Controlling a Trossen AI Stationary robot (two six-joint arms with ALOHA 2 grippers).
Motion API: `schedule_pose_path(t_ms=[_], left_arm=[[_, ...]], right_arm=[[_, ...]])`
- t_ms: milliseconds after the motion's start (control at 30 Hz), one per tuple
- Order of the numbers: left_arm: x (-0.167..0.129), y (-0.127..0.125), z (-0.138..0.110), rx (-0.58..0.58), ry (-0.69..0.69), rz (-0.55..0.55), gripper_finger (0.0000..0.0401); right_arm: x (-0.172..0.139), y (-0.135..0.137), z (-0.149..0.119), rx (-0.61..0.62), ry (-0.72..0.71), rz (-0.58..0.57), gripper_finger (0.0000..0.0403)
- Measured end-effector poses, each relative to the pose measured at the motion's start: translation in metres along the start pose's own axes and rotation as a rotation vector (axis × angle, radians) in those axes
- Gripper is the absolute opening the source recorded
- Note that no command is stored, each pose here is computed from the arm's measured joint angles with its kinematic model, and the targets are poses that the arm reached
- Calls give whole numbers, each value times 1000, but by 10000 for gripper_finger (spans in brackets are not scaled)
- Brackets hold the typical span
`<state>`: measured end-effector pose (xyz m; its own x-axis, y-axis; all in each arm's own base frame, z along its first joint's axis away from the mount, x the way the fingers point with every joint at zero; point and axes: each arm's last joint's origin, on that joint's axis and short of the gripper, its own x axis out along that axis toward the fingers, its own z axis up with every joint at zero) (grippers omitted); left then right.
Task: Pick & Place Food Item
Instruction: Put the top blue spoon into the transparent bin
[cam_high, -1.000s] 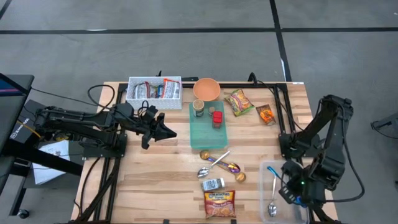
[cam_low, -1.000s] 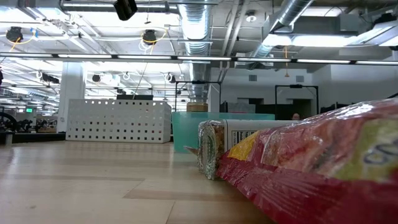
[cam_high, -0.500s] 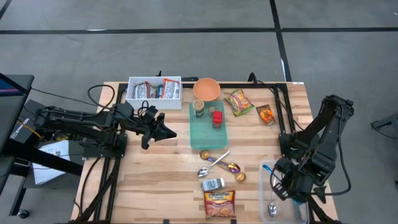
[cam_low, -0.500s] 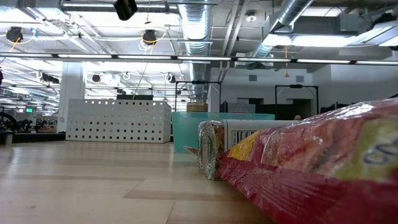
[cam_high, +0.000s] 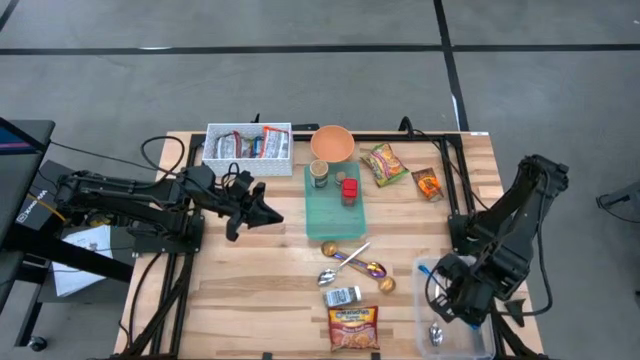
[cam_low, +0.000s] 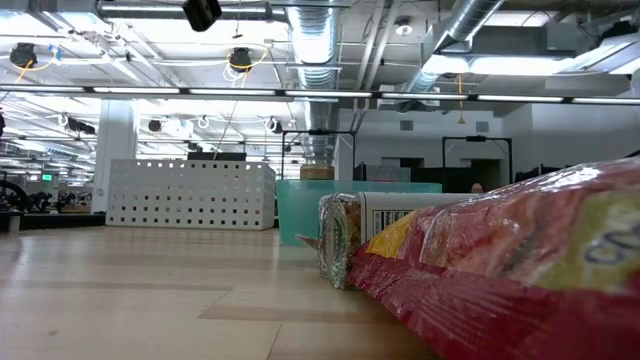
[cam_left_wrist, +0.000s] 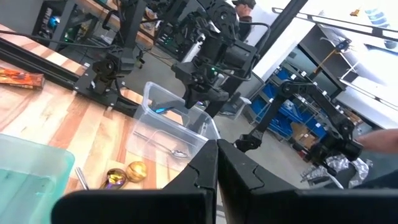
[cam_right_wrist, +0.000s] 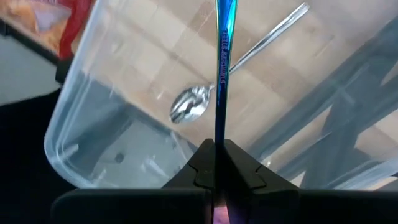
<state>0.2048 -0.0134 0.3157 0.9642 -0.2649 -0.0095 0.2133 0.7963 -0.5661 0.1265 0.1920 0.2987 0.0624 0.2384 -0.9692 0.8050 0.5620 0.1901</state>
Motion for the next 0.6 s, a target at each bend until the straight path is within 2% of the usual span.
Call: schedule_pose_path(t_ms=[400,600], left_arm=[[0,0,0,0,1,0,0],[0,0,0,0,1,-1,0]], right_arm=[[0,3,-7,-35,22,50,5],[8,14,-4,-106,39,61,5]])
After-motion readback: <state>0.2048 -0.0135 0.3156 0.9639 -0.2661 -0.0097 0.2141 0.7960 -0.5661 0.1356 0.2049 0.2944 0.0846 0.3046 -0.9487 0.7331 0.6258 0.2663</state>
